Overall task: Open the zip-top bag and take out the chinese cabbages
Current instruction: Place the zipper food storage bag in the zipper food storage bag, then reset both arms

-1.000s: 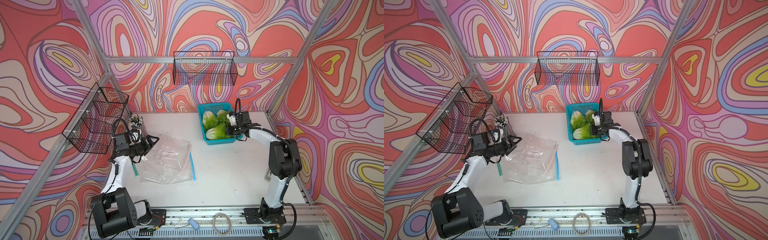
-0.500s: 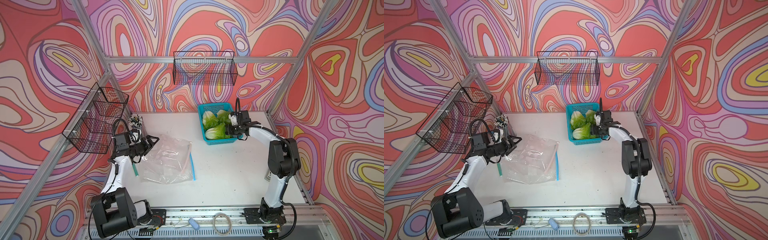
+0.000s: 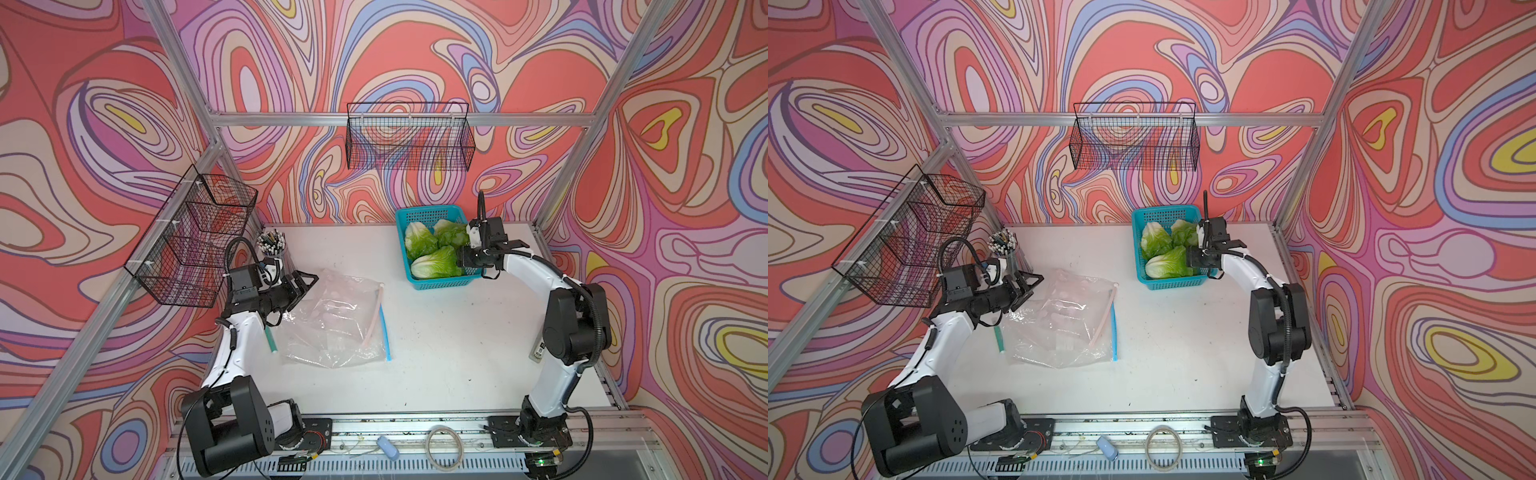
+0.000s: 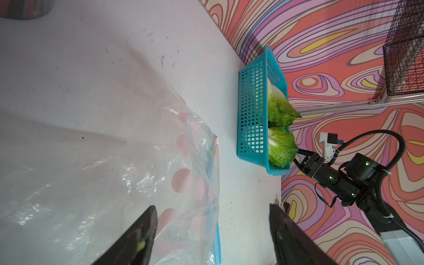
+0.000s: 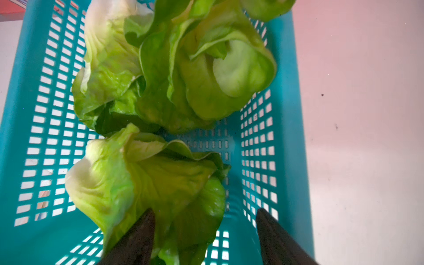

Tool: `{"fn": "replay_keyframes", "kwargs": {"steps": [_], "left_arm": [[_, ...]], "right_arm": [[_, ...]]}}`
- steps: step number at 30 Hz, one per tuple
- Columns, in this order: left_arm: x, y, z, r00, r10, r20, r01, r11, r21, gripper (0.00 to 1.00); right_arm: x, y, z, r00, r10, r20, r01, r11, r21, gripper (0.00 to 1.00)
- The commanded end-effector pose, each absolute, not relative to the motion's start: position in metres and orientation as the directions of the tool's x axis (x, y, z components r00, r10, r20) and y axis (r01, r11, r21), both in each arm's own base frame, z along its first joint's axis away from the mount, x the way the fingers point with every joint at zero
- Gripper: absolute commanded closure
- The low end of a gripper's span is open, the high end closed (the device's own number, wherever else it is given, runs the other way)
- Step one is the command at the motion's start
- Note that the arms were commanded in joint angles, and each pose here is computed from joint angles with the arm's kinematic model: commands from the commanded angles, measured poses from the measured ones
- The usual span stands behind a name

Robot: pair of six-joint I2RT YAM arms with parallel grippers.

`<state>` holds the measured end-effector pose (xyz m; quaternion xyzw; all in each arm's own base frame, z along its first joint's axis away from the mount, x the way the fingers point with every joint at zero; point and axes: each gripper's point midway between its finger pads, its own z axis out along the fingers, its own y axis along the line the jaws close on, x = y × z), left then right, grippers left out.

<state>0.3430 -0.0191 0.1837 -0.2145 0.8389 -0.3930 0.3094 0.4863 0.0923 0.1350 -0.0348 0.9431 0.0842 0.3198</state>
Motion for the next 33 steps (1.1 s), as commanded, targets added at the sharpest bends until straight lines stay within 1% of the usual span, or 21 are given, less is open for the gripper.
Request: {"fn": "replay_keyframes", "kwargs": {"steps": [1, 5, 6, 9, 11, 13, 16, 17, 22, 25, 28, 31, 33], "left_arm": [[0.345, -0.015, 0.202, -0.696, -0.59, -0.409, -0.077, 0.628, -0.775, 0.22], [0.344, -0.014, 0.203, -0.691, -0.59, -0.418, -0.081, 0.638, -0.766, 0.22], [0.344, -0.013, 0.203, -0.689, -0.589, -0.422, -0.083, 0.643, -0.762, 0.22], [0.342, -0.01, 0.204, -0.678, -0.587, -0.442, -0.089, 0.662, -0.744, 0.22], [0.341, -0.006, 0.205, -0.667, -0.587, -0.459, -0.097, 0.679, -0.728, 0.22], [0.34, -0.003, 0.207, -0.654, -0.583, -0.481, -0.1, 0.698, -0.709, 0.22], [0.34, 0.001, 0.212, -0.63, -0.581, -0.515, -0.101, 0.719, -0.688, 0.2], [0.339, 0.003, 0.214, -0.622, -0.58, -0.525, -0.1, 0.724, -0.682, 0.2], [0.337, 0.011, 0.221, -0.584, -0.571, -0.577, -0.111, 0.76, -0.641, 0.18], [0.336, 0.017, 0.227, -0.556, -0.565, -0.61, -0.122, 0.781, -0.613, 0.15], [0.336, 0.026, 0.234, -0.514, -0.558, -0.652, -0.141, 0.804, -0.578, 0.0], [0.335, 0.038, 0.246, -0.452, -0.553, -0.7, -0.175, 0.824, -0.538, 0.0], [0.332, 0.047, 0.253, -0.402, -0.542, -0.738, -0.209, 0.839, -0.502, 0.0]], "right_arm": [[0.479, 0.08, 0.154, -0.779, -0.03, -0.626, -0.097, 0.993, 0.073, 0.27], [0.474, 0.071, 0.163, -0.772, -0.04, -0.634, -0.077, 0.997, 0.031, 0.26], [0.471, 0.069, 0.179, -0.75, -0.04, -0.66, -0.074, 0.997, 0.023, 0.26], [0.467, 0.064, 0.195, -0.726, -0.042, -0.686, -0.061, 0.998, 0.003, 0.24], [0.464, 0.061, 0.207, -0.705, -0.042, -0.708, -0.054, 0.999, -0.006, 0.21], [0.46, 0.058, 0.222, -0.677, -0.042, -0.735, -0.048, 0.999, -0.013, 0.16], [0.452, 0.054, 0.245, -0.631, -0.04, -0.775, -0.039, 0.999, -0.02, 0.04], [0.449, 0.052, 0.251, -0.617, -0.039, -0.786, -0.034, 0.999, -0.023, 0.02], [0.436, 0.049, 0.279, -0.542, -0.03, -0.84, -0.026, 0.999, -0.019, 0.02], [0.429, 0.047, 0.289, -0.481, -0.02, -0.877, -0.024, 1.0, -0.009, 0.02], [0.423, 0.047, 0.295, -0.407, -0.008, -0.914, -0.028, 1.0, 0.004, 0.02], [0.42, 0.049, 0.288, -0.346, 0.001, -0.938, -0.044, 0.999, 0.017, 0.02], [0.419, 0.046, 0.277, -0.313, 0.023, -0.95, -0.022, 0.999, 0.031, 0.02]]}}
